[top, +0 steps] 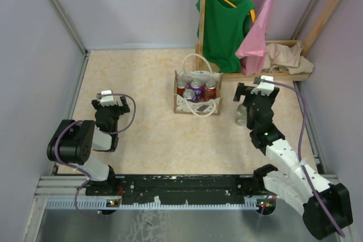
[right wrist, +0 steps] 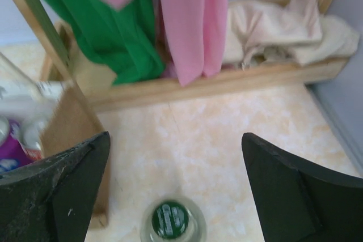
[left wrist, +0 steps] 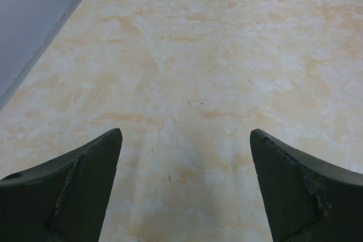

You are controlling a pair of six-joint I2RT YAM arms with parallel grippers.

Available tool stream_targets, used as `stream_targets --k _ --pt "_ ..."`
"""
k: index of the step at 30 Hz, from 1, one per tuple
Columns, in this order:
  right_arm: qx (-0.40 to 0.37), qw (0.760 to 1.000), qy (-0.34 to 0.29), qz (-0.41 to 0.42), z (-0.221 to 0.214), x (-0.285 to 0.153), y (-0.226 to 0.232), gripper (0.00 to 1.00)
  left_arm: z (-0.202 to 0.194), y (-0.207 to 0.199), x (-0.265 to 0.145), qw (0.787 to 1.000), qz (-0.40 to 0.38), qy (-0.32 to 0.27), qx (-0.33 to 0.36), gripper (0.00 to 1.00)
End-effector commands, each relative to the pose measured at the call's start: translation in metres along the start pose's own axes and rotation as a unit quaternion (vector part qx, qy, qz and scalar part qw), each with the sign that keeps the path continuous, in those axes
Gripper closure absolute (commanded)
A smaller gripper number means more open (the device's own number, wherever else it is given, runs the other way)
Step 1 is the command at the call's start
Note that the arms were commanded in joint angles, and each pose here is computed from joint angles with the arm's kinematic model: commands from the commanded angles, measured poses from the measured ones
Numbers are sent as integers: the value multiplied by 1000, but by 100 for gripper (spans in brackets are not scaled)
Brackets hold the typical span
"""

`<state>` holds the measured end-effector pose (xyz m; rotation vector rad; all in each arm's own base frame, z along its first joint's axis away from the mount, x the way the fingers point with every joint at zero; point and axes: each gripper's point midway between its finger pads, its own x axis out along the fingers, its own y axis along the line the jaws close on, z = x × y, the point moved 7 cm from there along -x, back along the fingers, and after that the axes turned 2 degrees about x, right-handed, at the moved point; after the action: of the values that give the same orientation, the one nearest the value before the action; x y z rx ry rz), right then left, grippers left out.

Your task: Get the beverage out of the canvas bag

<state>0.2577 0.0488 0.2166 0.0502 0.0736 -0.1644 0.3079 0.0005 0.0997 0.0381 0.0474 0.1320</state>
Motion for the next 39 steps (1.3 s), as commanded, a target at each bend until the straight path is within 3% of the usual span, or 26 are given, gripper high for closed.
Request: stream_targets --k 1,8,16,18,27,36,38,39 --pt "50 991 -121 7 109 -8 6 2 -1 0 -1 1000 1 -2 2 0" --pt "26 992 -95 78 182 -6 57 22 0 0 -1 1000 1 -3 2 0" --pt "-22 982 6 185 147 23 140 58 0 0 -1 1000 1 -3 1 0" --pt "-35 978 39 201 127 30 155 100 0 1 -1 1000 2 -3 2 0" --pt "-72 949 147 268 52 37 200 100 0 0 -1 1000 1 -3 2 0" --pt "-95 918 232 307 -11 28 224 75 0 1 -1 1000 2 -3 2 0" --pt "-103 911 242 317 -20 21 229 61 0 0 -1 1000 1 -3 2 0" --pt "-106 909 243 322 -24 17 230 47 0 0 -1 1000 1 -3 2 0"
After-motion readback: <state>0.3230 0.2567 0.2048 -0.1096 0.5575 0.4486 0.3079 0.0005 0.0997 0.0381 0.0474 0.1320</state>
